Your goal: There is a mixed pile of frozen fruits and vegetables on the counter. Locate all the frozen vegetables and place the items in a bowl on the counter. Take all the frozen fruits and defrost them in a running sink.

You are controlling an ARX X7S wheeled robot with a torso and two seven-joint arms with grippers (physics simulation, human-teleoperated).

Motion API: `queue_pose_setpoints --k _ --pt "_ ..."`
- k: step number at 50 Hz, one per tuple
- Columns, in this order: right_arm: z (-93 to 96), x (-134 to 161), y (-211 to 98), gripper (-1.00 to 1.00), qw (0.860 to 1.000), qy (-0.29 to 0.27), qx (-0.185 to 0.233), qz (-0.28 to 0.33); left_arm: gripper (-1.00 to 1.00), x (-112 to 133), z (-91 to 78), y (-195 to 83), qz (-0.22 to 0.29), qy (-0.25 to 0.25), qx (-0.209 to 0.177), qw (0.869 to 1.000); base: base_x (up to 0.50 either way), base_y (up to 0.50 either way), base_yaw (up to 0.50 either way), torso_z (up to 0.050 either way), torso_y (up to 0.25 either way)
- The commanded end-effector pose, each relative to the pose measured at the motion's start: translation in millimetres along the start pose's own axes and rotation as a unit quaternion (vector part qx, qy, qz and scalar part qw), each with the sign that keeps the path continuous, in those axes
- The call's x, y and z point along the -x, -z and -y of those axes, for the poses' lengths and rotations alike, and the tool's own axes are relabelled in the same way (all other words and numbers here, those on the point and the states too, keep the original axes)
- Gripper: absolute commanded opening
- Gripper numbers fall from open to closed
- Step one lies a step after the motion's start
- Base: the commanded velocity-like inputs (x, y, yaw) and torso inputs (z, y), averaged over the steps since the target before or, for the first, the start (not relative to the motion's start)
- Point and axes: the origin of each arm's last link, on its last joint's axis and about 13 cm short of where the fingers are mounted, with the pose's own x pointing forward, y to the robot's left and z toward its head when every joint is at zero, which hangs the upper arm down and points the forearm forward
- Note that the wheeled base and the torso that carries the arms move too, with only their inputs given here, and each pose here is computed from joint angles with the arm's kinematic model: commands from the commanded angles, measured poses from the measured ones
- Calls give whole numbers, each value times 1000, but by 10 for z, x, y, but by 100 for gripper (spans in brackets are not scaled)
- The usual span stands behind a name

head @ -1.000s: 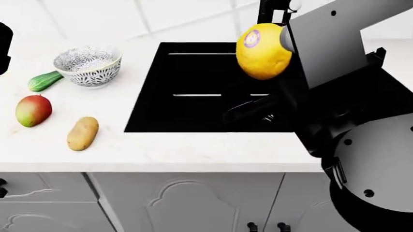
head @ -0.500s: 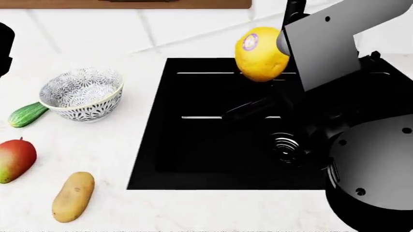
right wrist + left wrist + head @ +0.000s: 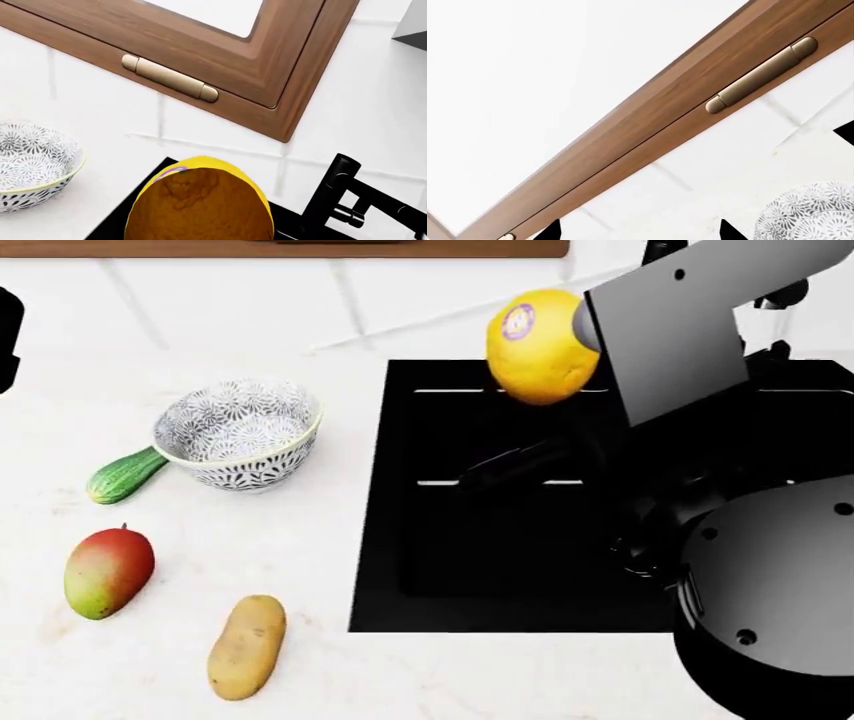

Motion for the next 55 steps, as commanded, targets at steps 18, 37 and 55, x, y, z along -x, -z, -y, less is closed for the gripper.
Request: queue_pose_setpoints --k 18,37,55 --pt "35 0 -5 -100 1000 14 3 7 100 4 8 8 1 0 0 1000 0 193 0 0 0" --pt "85 3 -41 -100 999 44 -13 -2 100 0 3 1 1 -1 0 1000 341 0 0 0 1" --pt "50 -23 -46 -100 998 21 -16 -52 100 11 -10 16 0 -4 2 1000 338 0 0 0 2"
